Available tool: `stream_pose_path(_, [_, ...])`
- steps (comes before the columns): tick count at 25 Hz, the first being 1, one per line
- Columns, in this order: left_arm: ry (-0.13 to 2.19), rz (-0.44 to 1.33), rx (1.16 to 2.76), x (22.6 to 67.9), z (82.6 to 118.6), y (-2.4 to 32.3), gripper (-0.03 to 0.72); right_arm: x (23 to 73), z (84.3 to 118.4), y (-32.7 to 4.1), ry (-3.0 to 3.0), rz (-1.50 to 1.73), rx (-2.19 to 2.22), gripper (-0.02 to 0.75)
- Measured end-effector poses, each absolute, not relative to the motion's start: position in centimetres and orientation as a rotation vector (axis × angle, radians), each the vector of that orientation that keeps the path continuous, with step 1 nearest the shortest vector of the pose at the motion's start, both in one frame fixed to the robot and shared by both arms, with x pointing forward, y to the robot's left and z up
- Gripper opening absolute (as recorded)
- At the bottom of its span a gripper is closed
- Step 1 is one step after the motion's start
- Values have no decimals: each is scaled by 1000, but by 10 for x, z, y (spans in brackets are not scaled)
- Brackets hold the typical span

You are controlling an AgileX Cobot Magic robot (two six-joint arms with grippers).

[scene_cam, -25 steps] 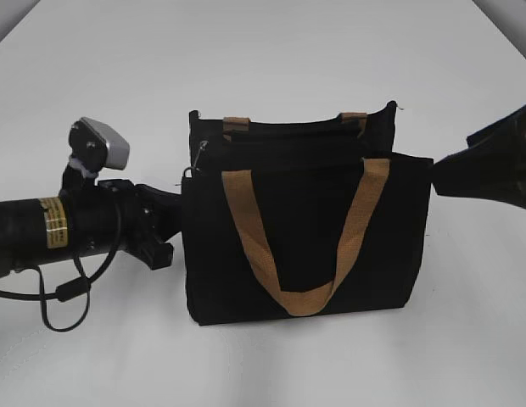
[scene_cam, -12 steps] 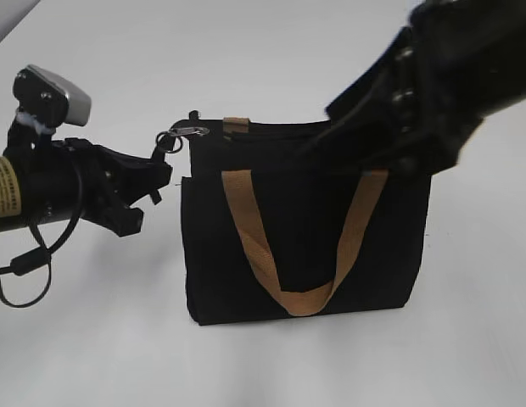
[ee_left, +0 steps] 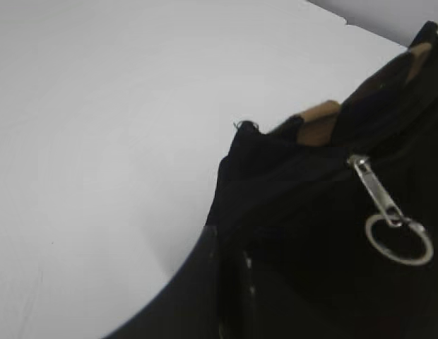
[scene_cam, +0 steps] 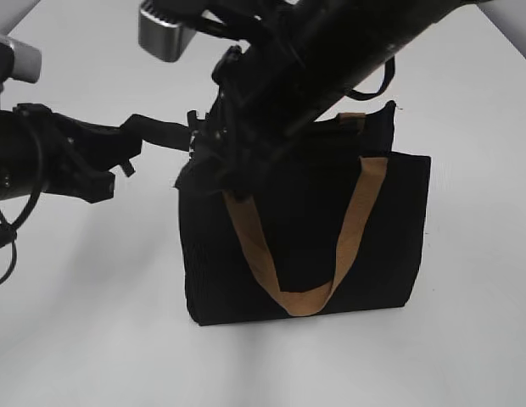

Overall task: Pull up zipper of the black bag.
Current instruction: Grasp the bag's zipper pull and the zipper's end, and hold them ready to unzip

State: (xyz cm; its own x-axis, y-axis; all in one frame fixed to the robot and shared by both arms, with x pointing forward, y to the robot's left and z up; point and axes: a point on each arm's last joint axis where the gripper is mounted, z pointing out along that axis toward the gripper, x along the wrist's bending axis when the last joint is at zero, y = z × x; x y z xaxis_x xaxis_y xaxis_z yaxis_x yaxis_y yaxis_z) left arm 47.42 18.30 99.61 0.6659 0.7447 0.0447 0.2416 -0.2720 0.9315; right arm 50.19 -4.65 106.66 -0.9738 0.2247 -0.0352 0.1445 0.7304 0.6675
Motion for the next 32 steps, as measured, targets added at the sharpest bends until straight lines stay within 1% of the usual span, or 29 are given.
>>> stream_pose_path(2, [762, 608, 1814, 471, 1003, 183, 4, 505, 1064, -42, 2821, 1073, 314, 346])
stream_pose_path(4, [742, 620, 1797, 467, 1011, 184, 4, 507, 1061, -41, 2826, 1071, 359, 324])
stream_pose_path(10, [721, 630, 1738, 460, 1026, 186, 4, 511, 1060, -41, 2790, 1077, 454, 312])
stream_pose_path(16, [639, 572, 1637, 454, 1038, 180, 4, 512, 1061, -41, 2773, 1082, 486, 298])
stream_pose_path(24, [631, 565, 1628, 453, 1039, 179, 4, 514, 1061, -42, 2761, 1068, 477, 148])
stream_pose_path(28, [664, 576, 1649, 454, 1036, 181, 4, 514, 1060, -43, 2767, 1045, 460, 6])
stream_pose_path(32, [783, 624, 1728, 458, 1027, 189, 4, 515, 1057, -47, 2773, 965, 448, -1])
